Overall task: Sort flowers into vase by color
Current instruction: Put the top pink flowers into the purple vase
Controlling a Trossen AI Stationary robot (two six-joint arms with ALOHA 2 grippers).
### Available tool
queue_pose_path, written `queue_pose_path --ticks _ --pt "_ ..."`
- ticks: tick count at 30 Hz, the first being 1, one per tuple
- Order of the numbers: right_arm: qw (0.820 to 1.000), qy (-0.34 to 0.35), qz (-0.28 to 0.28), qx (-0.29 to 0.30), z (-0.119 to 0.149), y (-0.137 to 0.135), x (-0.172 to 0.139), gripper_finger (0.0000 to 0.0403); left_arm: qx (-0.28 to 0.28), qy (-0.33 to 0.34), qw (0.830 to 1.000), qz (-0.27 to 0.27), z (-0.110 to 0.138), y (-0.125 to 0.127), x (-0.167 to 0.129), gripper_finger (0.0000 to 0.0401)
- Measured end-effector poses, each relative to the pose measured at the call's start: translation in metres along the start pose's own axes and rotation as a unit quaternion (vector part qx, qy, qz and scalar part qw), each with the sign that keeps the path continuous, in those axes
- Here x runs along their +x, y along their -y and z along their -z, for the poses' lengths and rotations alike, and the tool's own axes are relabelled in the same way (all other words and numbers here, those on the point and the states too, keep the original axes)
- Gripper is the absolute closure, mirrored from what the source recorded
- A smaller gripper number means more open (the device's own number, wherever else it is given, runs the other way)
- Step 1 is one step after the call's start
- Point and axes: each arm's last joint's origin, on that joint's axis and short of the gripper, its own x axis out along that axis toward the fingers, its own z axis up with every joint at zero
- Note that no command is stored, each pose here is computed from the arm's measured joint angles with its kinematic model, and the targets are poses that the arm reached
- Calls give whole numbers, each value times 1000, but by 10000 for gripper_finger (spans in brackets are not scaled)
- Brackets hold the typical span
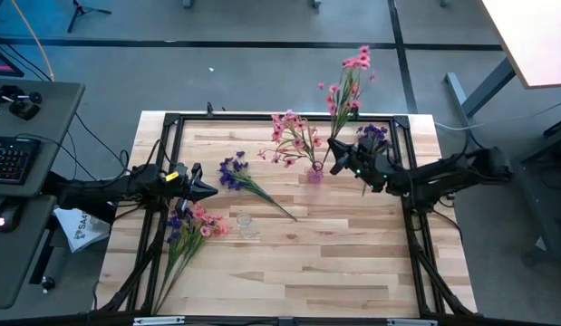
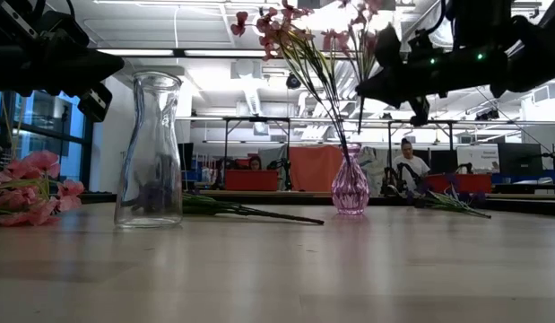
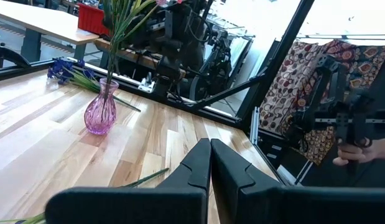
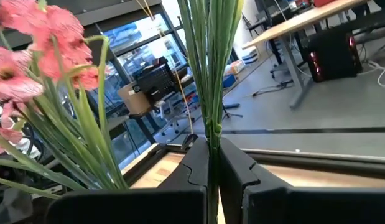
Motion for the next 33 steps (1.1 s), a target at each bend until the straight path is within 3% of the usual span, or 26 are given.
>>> queue_pose_path --ticks 7,20,33 --pt "1000 -12 -3 -14 8 -6 10 402 0 0 1000 0 0 0 0 401" --pt "995 -27 -5 -98 10 -12 19 402 0 0 1000 0 0 0 0 401" --pt "993 -50 0 -111 15 -10 19 385 0 0 1000 0 0 0 0 401"
